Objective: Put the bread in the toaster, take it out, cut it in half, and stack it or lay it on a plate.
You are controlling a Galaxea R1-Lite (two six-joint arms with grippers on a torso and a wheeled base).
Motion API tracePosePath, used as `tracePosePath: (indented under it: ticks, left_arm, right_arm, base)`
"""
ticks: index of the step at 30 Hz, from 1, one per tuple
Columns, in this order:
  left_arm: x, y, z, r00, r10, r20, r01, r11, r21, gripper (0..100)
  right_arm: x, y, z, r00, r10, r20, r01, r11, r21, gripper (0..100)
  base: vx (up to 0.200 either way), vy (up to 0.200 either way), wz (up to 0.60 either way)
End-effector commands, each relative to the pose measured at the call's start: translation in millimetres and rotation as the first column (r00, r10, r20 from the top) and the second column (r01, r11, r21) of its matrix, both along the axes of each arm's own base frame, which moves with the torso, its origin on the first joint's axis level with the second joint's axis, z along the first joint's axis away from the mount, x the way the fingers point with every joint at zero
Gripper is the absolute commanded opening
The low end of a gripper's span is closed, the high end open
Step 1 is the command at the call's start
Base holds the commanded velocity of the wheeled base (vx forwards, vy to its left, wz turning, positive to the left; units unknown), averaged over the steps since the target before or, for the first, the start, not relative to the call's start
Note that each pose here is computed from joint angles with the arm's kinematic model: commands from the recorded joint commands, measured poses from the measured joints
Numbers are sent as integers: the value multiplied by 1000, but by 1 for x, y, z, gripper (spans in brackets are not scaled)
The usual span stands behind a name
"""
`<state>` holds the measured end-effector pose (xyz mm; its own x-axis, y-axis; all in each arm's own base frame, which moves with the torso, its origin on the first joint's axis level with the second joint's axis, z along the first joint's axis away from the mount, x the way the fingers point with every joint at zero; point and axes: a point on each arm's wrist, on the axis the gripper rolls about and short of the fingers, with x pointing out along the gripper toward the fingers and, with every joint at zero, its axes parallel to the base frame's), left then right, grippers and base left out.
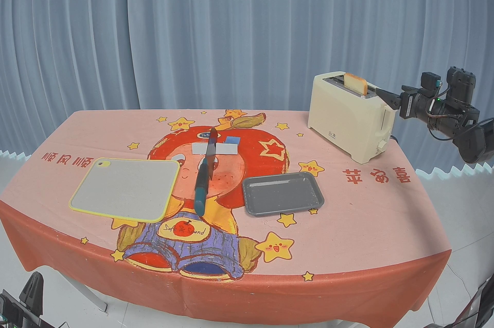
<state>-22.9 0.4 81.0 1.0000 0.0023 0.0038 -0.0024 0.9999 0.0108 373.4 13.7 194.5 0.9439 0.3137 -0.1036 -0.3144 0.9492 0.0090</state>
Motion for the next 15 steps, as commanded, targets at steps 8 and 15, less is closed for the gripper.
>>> tracePosePath:
  ticks: [8, 15]
  left_arm:
    - [1, 0, -5, 1000, -1, -16, 1, 1000, 0, 0]
    - [1, 0, -5, 1000, 1, -16, -1, 1000, 0, 0]
  right_arm:
    - [-35, 1, 12, 1000, 0, 25, -1, 1000, 30, 0]
    - [-53, -1, -5, 999, -6, 41, 5, 1000, 29, 0]
  base:
    - [0, 0, 0]
    - [0, 0, 0]
